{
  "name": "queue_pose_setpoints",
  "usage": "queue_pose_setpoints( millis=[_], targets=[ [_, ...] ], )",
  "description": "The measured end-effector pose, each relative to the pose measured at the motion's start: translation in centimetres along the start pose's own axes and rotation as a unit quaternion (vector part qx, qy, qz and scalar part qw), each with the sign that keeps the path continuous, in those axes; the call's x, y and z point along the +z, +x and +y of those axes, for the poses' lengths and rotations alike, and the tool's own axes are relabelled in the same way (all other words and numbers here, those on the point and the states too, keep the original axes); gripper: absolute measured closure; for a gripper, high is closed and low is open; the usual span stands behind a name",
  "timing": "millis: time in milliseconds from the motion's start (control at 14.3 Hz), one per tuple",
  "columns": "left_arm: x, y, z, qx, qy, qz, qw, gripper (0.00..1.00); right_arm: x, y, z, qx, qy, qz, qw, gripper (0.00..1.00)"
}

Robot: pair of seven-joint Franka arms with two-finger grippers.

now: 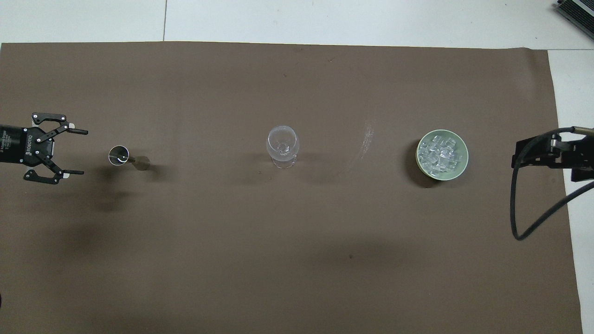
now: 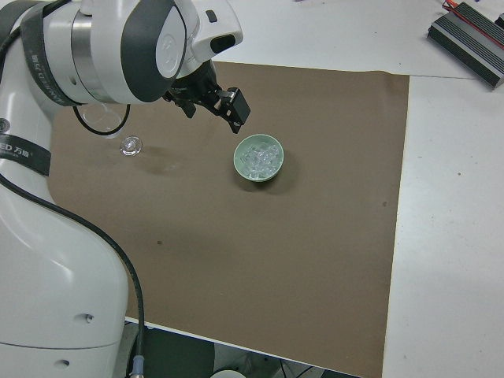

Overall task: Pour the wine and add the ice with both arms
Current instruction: 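Move the open left gripper toward the small silver metal cup, then close the left gripper around the small silver metal cup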

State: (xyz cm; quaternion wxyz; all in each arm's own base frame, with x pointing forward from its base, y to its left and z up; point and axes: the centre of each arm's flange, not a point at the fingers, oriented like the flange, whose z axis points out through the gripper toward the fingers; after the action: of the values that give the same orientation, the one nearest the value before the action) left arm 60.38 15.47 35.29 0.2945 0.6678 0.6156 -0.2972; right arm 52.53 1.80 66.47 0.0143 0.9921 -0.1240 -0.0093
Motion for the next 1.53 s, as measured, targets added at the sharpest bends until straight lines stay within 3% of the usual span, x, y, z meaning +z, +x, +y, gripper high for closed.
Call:
queue_pose_setpoints(
  millis=[628,1535],
  targets=[
    [4.0,4.0,0.7,-0.037,-0.008,-0.048,0.998,0.00,0.0,0.0,0.0,0.000,0.000,0.000,1.000,0.00],
    [7.3,3.7,0.2,-0.038,-0.015,-0.101,0.994,0.00,0.0,0.0,0.0,0.000,0.000,0.000,1.000,0.00]
  ],
)
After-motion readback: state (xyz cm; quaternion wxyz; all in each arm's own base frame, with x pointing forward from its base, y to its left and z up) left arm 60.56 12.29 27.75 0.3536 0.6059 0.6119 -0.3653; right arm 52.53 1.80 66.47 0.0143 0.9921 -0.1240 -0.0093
